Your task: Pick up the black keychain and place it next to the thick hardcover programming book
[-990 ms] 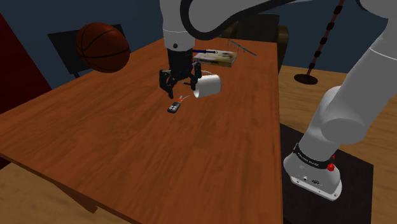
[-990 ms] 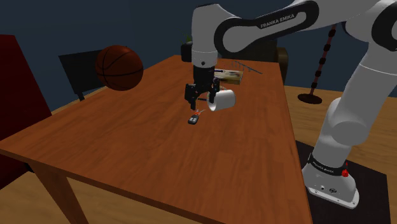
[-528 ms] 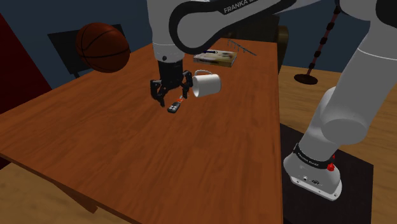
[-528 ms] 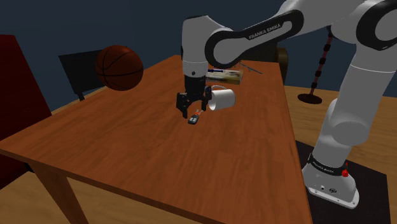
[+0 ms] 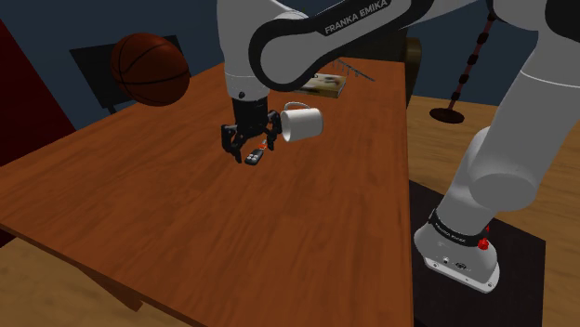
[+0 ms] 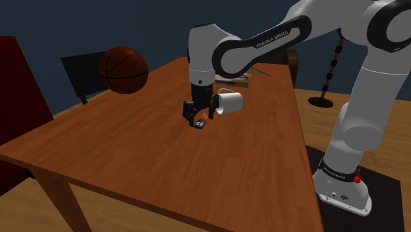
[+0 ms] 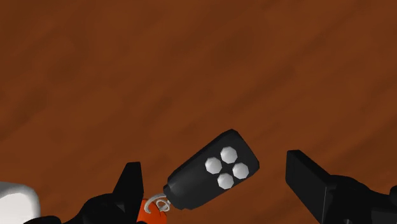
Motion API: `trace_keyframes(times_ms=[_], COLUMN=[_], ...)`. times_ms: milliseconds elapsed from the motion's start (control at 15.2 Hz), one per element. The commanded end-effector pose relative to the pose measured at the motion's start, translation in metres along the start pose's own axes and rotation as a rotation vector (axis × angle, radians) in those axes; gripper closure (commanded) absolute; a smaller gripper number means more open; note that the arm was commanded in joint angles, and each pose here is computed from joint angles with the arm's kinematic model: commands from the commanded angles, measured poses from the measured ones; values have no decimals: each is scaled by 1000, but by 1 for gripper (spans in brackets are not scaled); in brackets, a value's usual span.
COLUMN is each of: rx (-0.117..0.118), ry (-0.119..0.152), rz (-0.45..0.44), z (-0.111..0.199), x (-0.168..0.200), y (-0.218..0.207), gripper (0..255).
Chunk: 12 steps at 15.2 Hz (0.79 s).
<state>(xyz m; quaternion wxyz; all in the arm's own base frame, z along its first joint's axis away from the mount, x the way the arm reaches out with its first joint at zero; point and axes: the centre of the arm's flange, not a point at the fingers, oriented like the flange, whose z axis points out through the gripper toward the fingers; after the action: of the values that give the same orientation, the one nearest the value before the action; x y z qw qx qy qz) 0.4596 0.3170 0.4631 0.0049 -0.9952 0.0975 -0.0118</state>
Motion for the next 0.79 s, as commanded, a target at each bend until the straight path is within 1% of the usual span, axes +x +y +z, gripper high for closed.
trace_keyframes(times_ms=[0,66,132,726], rx=[0,0,0,0], ry=[0,0,0,0], rz=[0,0,0,0], z=[0,0,0,0], x=[0,0,0,0], y=[0,0,0,0], gripper=[0,0,255,255])
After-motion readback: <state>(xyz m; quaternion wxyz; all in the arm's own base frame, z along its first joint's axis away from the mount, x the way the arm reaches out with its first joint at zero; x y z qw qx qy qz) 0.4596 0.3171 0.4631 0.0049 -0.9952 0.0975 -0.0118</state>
